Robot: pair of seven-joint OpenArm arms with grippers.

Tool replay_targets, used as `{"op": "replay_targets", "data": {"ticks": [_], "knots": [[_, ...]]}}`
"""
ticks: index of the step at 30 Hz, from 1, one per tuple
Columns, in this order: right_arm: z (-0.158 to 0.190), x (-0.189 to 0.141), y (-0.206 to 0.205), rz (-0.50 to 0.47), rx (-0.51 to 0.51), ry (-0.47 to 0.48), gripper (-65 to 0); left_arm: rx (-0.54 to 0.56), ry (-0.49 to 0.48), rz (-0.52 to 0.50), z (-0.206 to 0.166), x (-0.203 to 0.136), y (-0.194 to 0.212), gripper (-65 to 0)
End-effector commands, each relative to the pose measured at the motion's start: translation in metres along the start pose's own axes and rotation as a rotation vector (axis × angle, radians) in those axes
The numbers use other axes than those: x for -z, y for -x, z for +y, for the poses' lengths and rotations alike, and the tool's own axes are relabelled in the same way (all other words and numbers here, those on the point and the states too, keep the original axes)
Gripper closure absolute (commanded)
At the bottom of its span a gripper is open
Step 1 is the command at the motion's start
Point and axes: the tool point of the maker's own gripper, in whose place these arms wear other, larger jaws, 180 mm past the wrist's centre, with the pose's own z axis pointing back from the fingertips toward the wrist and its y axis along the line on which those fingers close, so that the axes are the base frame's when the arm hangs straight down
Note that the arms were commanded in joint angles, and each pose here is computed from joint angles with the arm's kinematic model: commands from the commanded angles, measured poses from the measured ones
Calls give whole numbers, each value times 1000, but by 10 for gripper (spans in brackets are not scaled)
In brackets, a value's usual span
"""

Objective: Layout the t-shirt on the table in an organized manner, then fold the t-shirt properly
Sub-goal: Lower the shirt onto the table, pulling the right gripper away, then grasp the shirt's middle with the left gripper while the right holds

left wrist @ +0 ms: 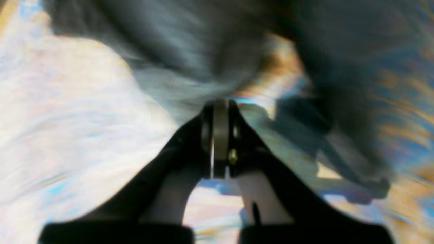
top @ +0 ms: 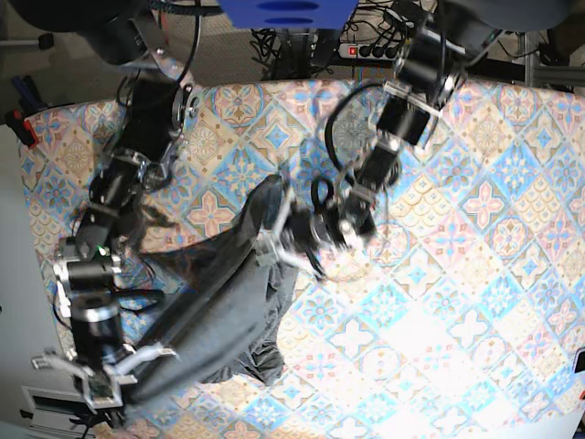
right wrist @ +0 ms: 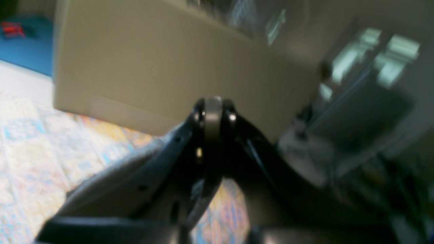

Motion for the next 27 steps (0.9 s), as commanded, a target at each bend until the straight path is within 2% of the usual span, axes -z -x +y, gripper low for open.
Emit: {"op": "replay_targets", "data": {"ticks": [1,6,11,14,17,24,27], "knots": [[-16,-4,-7,-43,21,45,0,10,-31,-68,8,-7,-21,0],[-69,-46,85,170,90,203,0,-33,8,-48,-18,-4,-2,0],[-134,-96,136,288,150,413,0,-43,17,-43,-23,-4,2,0],[-158,-120,159,341,187,503,0,-43,17,-43,-23,-4,2,0],[-166,-130,170,369,203,535,0,-44,18,-47,-24,-3,0,0],[-157,-142,187,425,185,513,0,-44,18,-47,-24,-3,0,0],[-155,-143,189,431,186,510,0,-87,-43,-44,-13,-3,1,0]]}}
